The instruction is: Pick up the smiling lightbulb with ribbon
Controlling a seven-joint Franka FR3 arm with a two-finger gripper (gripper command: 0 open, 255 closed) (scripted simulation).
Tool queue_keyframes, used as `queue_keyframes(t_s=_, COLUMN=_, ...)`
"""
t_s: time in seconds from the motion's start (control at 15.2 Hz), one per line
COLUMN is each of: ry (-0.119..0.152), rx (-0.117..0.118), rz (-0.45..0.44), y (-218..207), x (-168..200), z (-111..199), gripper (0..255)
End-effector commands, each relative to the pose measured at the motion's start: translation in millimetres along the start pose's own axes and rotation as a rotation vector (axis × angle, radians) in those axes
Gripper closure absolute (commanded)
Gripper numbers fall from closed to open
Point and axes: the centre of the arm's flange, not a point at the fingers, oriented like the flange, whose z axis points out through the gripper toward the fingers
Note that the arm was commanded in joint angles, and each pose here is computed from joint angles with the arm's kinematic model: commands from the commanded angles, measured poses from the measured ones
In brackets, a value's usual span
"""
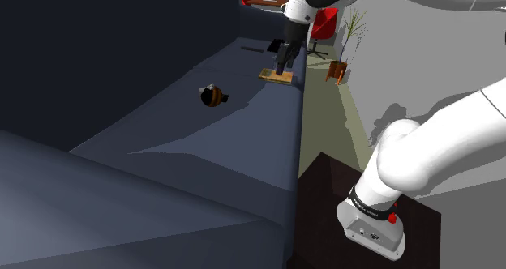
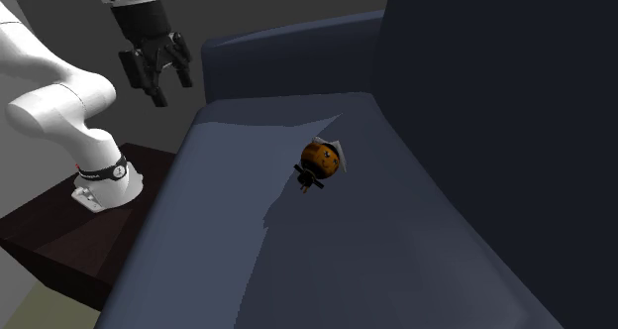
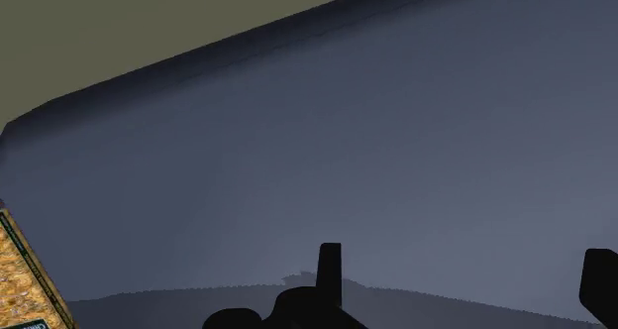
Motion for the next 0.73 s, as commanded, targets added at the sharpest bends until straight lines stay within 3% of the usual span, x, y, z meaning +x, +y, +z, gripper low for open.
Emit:
queue_keyframes(t_s=0.0, ry=-0.001, rx=0.013, rz=-0.075, y=12.7, x=22.2, z=15.5, gripper=0)
queue_keyframes(t_s=0.66, ry=-0.011, rx=0.086, rz=-0.427, y=38.0, x=132.2, z=92.7, gripper=0)
